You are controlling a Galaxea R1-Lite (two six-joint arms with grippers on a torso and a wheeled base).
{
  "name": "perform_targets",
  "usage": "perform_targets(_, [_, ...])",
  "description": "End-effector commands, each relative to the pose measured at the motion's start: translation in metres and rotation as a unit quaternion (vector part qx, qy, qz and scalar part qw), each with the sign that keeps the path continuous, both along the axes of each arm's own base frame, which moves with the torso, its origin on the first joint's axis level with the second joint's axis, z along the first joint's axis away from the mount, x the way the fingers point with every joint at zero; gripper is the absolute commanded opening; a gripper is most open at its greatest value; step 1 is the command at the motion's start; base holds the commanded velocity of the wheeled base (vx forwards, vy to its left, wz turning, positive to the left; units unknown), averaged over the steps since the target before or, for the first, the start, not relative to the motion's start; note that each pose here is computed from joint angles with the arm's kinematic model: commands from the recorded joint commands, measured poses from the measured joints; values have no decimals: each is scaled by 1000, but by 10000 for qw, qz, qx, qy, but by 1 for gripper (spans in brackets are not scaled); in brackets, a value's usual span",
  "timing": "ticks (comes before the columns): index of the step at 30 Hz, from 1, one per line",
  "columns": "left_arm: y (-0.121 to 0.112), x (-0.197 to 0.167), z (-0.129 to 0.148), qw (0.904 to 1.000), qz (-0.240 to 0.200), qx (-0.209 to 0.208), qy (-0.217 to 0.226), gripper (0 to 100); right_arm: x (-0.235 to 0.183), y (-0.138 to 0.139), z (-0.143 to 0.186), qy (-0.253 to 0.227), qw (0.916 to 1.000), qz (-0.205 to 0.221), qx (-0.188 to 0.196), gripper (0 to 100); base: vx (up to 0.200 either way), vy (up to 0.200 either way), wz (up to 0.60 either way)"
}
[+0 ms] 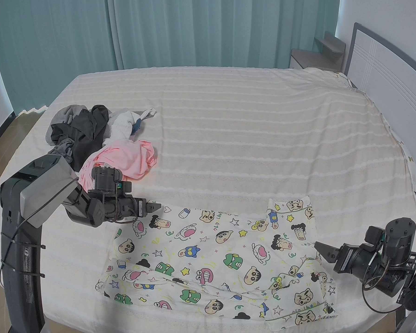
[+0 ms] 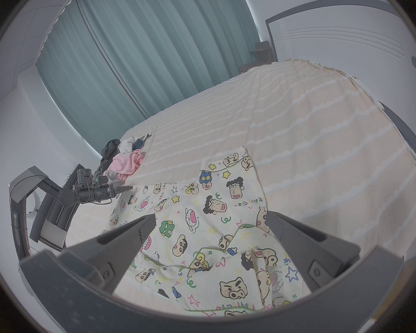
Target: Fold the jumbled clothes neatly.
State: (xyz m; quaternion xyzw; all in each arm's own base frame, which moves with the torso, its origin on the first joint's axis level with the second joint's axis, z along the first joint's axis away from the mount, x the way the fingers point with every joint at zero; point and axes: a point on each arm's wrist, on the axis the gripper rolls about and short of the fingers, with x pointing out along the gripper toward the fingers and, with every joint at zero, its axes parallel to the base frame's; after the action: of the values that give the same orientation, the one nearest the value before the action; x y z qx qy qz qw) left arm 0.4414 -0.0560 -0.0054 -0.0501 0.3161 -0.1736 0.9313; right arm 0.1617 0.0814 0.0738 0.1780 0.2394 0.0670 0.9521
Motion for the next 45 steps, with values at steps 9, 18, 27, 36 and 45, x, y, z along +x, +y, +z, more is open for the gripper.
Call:
perform_targets(9, [-4,-2,-6,10000,-33,-28,-44,0,15,-11,-9,247,9996,-115,54,100,0,0,0])
perform_targets(18, [4,1,12,9977,359,-169,-553,0,96,-37,-31,340,9989,-321,-87,100,0,0,0])
perform_targets(27, [6,1,15,9933,714,-150,-898,0,171,-30,-28,786,9968,53,-105,100,0,0,0])
perform_targets(36, [3,-5,14,9940,671,-136,-855,0,214,-29,-41,981,9949,220,-38,100,0,0,0])
perform_targets(45, [-4,-8,12,9949,588,-122,-814,0,235,-37,-70,1120,9933,194,-201,100,0,0,0])
